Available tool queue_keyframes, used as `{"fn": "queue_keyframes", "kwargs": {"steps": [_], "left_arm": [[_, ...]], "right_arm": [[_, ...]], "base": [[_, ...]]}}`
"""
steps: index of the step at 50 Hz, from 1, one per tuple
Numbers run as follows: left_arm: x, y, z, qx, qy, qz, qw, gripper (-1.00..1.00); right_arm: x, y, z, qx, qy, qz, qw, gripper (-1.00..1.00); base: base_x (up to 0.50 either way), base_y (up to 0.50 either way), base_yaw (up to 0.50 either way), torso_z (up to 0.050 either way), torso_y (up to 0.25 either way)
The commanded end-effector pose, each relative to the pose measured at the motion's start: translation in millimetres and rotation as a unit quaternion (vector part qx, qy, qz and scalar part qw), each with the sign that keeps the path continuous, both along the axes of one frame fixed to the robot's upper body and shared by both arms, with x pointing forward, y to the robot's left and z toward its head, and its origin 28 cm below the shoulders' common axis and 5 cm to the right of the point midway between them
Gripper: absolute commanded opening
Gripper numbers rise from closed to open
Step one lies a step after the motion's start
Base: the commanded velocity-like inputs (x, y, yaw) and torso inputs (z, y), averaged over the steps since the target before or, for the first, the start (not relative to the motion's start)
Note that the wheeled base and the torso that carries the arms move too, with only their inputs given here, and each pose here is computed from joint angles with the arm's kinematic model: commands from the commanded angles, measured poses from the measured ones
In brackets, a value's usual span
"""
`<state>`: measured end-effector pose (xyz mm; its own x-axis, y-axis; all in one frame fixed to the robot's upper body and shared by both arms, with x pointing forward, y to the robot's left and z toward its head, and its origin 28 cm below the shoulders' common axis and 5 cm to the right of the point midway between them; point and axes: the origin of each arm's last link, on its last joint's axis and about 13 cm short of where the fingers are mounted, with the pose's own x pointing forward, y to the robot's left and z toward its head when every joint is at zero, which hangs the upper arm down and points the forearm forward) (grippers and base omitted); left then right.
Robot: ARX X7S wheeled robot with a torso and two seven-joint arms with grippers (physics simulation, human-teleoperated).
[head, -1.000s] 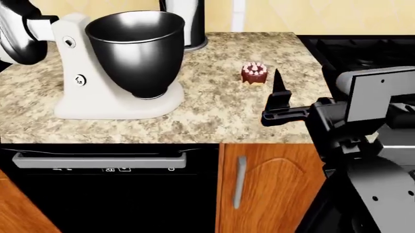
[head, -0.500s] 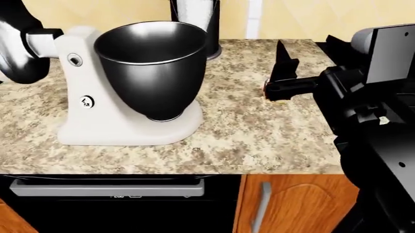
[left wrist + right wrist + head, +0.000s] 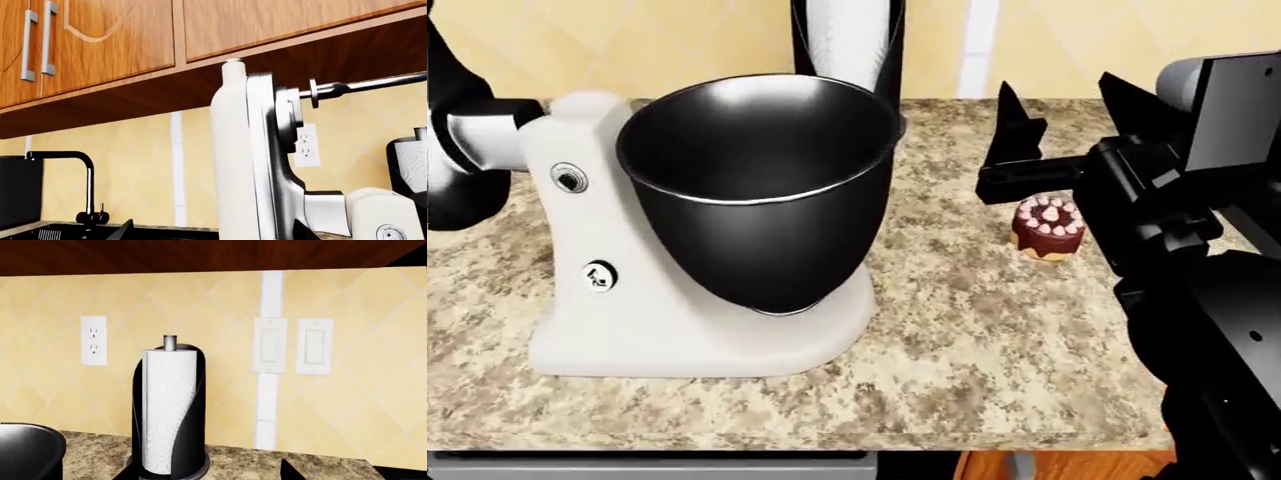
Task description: Place the cake in the stand mixer bowl.
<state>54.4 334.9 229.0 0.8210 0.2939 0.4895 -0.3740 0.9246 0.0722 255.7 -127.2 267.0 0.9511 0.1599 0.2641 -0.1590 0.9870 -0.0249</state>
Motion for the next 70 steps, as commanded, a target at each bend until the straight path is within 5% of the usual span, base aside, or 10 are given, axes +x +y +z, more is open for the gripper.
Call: {"fn": "queue_keyframes", "kwargs": {"steps": [1, 31, 48, 49, 70], "left_arm": [[-0.3, -0.1, -0.6, 0.001, 0.002, -0.002, 1.0, 1.0], [2.4, -3.7, -8.4, -0.002, 0.011, 0.0, 1.0, 1.0], [2.0, -3.7, -8.5, -0.002, 0.01, -0.001, 1.0, 1.0], [3.4, -4.7, -9.9, -0.001, 0.012, 0.0, 1.0, 1.0], [3.9, -5.1, -10.1, 0.0, 0.012, -0.001, 1.0, 1.0]], "right_arm": [[0.8, -1.1, -2.9, -0.001, 0.002, -0.006, 1.0, 1.0], [-36.6, -40.4, -15.3, -0.058, 0.053, -0.084, 0.993, 1.0], [-56.6, -34.7, -51.1, 0.011, 0.096, -0.042, 0.994, 1.0], [-60.9, -32.5, -75.5, 0.03, 0.11, -0.03, 0.993, 1.0], [-67.9, -32.8, -97.5, 0.034, 0.143, -0.029, 0.989, 1.0]], "base": [[0.5, -0.01, 0.0, 0.0, 0.0], [0.0, 0.0, 0.0, 0.0, 0.0], [0.0, 0.0, 0.0, 0.0, 0.0], [0.0, 0.0, 0.0, 0.0, 0.0], [0.0, 0.0, 0.0, 0.0, 0.0]]}}
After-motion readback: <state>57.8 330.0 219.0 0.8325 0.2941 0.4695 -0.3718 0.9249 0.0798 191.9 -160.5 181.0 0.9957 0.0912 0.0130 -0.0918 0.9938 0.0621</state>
